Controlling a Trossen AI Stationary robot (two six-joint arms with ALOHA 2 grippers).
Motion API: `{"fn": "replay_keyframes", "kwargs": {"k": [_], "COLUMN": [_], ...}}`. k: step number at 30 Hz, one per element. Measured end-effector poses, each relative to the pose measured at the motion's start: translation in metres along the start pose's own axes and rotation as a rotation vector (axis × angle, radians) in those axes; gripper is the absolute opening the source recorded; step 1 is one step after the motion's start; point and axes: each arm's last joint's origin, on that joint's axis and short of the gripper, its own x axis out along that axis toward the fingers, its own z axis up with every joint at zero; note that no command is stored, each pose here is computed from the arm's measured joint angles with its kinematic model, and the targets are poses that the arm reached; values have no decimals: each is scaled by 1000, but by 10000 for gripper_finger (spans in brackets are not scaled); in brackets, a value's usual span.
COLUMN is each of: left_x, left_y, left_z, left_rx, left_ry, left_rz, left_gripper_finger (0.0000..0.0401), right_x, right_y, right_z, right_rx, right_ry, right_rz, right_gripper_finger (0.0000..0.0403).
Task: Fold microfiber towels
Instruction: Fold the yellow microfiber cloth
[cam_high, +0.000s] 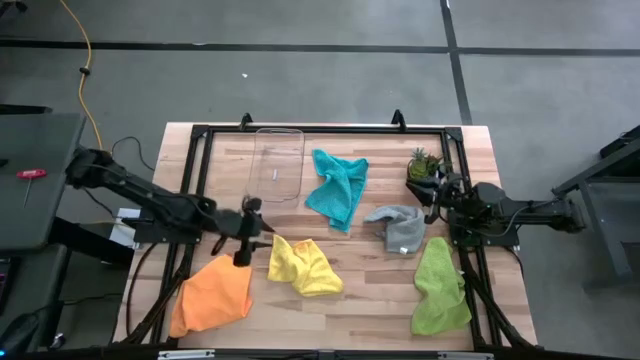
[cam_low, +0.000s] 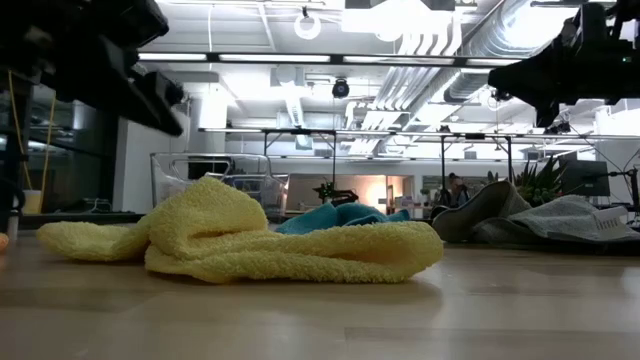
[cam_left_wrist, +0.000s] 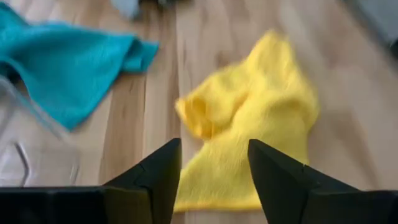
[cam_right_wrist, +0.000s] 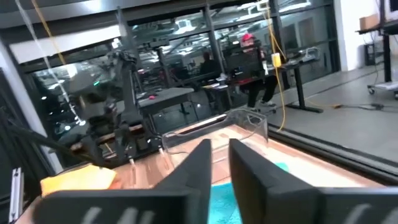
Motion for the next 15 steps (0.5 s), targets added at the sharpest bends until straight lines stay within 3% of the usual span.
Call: {"fn": "replay_keyframes", "kwargs": {"k": [7,15], "left_x": [26,52], "left_y": [-13,-9], "left_z": [-13,-28], "left_rx": [102,131], "left_ry": [193,295], "left_rz": [112,220], "left_gripper_finger": [187,187], "right_x": [5,6], "right_y": [1,3], "right_z": [-6,-3], "right_rx": [36,12], "right_ry": [64,40], "right_rz": [13,59], "right_gripper_finger": [143,167]}}
